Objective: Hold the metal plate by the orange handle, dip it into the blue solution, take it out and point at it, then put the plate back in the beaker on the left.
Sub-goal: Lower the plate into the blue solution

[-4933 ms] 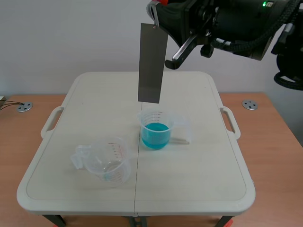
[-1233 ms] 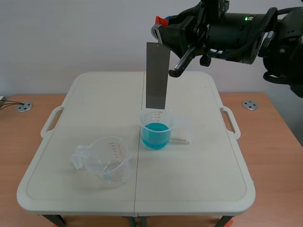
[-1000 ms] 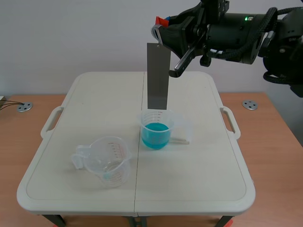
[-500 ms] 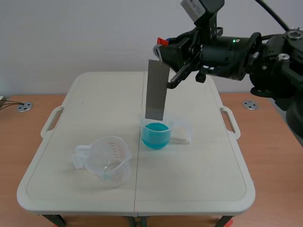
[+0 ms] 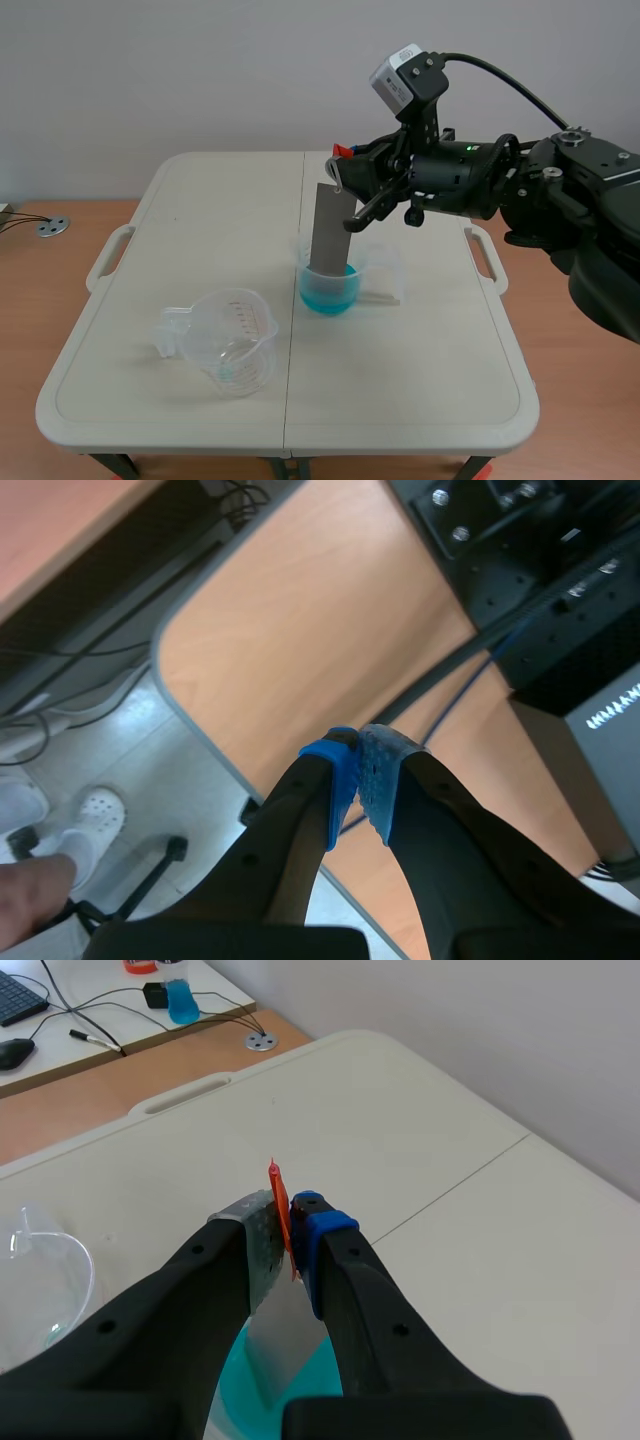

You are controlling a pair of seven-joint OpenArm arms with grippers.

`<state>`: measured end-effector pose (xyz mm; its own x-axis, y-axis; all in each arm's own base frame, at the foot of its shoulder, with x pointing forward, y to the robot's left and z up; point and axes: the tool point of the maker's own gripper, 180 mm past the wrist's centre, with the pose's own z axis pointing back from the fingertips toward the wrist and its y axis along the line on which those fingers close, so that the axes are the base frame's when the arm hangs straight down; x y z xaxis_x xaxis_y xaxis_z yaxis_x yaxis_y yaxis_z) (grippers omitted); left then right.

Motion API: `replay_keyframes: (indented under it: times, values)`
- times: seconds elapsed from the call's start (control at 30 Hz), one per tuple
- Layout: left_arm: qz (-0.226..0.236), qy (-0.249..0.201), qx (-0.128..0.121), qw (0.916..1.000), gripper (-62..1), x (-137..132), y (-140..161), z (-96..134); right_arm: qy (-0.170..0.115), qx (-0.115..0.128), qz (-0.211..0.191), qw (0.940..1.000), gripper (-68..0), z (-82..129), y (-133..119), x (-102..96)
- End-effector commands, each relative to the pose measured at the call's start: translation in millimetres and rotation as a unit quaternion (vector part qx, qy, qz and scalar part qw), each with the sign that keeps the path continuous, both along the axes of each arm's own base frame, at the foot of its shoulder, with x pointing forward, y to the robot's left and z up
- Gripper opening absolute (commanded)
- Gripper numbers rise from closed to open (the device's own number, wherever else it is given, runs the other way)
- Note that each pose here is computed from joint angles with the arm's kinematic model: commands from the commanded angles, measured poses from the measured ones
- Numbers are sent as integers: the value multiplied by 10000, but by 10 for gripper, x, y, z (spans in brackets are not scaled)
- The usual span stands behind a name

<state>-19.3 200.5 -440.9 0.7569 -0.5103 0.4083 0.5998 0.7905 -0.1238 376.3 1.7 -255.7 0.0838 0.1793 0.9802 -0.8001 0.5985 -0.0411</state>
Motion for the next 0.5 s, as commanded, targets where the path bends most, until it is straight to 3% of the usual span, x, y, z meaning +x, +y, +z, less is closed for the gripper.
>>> replay_keyframes:
  times: [0.0,0.47]
  values:
    - [50,-106,-80,9999,-580,61,-44,27,-242,117,-1,9996,-663,178,16,68]
    - [33,-53,-147,9999,-580,19,-103,18,-140,-197,31,9997,-663,-27,69,58]
